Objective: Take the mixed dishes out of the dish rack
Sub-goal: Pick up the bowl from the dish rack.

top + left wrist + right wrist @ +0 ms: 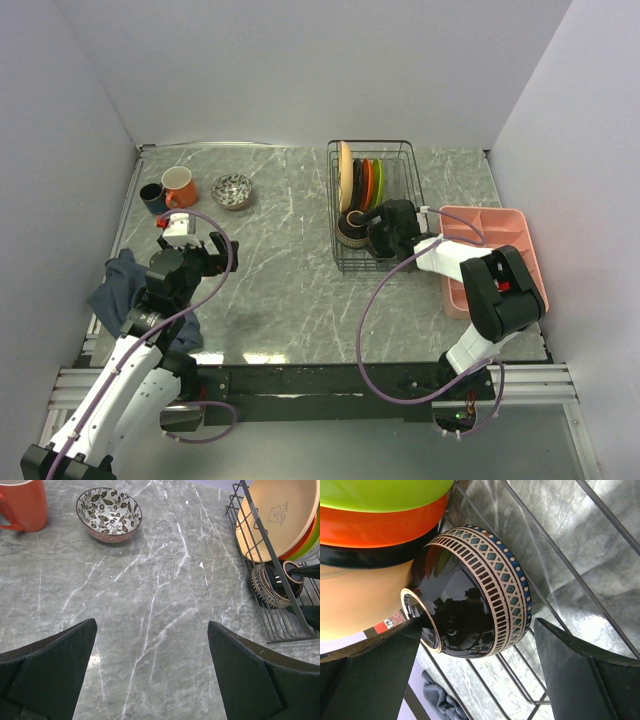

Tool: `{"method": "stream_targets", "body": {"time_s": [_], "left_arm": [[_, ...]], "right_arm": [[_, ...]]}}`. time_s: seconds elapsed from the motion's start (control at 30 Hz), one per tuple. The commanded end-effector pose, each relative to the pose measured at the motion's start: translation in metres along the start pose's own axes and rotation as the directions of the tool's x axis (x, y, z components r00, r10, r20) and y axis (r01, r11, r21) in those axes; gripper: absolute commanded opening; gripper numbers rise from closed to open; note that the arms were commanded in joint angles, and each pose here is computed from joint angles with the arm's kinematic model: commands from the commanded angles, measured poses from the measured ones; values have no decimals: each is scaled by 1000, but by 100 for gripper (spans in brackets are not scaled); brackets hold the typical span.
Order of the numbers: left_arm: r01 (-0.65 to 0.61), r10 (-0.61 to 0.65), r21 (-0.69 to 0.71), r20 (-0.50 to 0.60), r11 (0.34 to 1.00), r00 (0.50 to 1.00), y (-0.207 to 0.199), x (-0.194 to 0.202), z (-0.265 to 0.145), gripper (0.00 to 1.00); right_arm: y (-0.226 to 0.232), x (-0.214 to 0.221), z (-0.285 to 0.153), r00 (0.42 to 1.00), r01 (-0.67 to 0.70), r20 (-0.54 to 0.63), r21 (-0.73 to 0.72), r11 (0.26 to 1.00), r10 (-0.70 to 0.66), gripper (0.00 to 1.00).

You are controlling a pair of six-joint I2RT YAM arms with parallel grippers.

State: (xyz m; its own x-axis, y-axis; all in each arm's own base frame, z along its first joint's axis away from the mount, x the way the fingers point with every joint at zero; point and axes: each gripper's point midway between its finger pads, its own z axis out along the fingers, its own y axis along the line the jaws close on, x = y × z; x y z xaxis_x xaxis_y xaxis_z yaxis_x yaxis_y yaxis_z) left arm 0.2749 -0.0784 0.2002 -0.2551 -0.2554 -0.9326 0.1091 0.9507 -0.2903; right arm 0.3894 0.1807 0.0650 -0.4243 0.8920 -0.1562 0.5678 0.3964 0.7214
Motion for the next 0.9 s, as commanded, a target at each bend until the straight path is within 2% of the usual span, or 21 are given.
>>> {"method": "stream_targets", "body": {"time_s": [0.0, 0.4, 0.87], "left_arm": [[-1, 0, 21, 62, 1000, 998, -7, -19, -1, 99], [-6, 5, 20, 51, 1000, 999, -7, -16, 0, 99], [-10, 9, 23, 46, 1000, 999, -8, -15, 2, 100]], "right_arm": [[-10, -17, 5, 993, -12, 118, 14, 1000, 10, 100], [-5, -18, 4, 989, -30, 142, -79, 996, 41, 90], [10, -25, -25, 979, 23, 203, -181, 983, 15, 57]]}}
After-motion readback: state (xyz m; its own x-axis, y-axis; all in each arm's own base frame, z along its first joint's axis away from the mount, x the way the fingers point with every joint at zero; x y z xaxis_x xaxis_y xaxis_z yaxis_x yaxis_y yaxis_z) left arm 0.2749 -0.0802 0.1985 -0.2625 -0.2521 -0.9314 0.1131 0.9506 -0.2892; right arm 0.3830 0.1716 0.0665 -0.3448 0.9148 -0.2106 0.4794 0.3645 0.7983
